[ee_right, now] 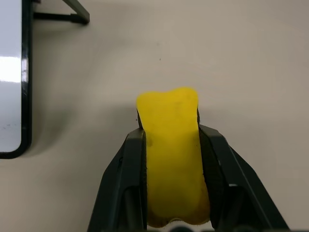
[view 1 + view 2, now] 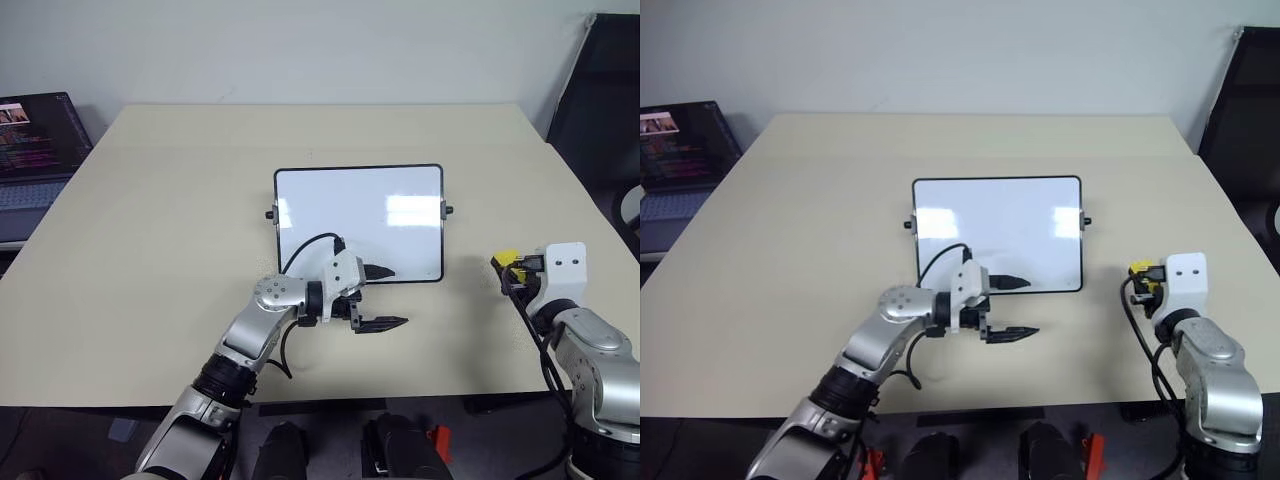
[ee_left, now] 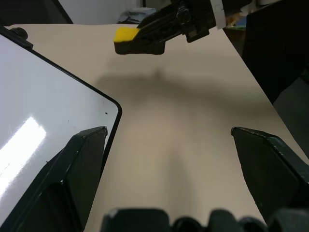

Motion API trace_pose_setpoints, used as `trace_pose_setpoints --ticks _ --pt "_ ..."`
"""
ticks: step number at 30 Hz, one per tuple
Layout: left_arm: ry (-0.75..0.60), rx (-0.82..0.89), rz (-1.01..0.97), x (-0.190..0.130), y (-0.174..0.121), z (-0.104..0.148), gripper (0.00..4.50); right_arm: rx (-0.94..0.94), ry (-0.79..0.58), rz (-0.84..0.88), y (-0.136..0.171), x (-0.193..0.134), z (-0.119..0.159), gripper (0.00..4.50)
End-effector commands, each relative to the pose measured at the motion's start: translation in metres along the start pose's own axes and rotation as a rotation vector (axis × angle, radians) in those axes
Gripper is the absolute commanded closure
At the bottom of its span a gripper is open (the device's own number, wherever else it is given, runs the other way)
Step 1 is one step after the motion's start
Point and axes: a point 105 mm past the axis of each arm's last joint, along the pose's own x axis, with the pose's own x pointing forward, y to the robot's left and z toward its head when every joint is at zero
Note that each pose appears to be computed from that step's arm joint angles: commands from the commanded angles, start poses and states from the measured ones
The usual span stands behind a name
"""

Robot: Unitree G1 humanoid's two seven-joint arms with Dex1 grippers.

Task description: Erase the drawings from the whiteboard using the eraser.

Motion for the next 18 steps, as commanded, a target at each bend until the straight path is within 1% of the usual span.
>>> trace_pose_setpoints --ticks 1,9,18 --pt "-0.021 0.038 -0.002 0.000 0.000 0.009 0.00 -0.019 -0.045 -0.023 -0.009 0.000 0.013 3.38" --pt "-0.011 0.051 0.018 0.001 0.001 0.007 0.00 0.008 -0.006 -0.035 -0.013 0.008 0.003 3.38" --pt "-0.005 0.061 0.029 0.001 0.003 0.007 0.00 0.027 0.010 -0.029 -0.011 0.013 0.000 3.38"
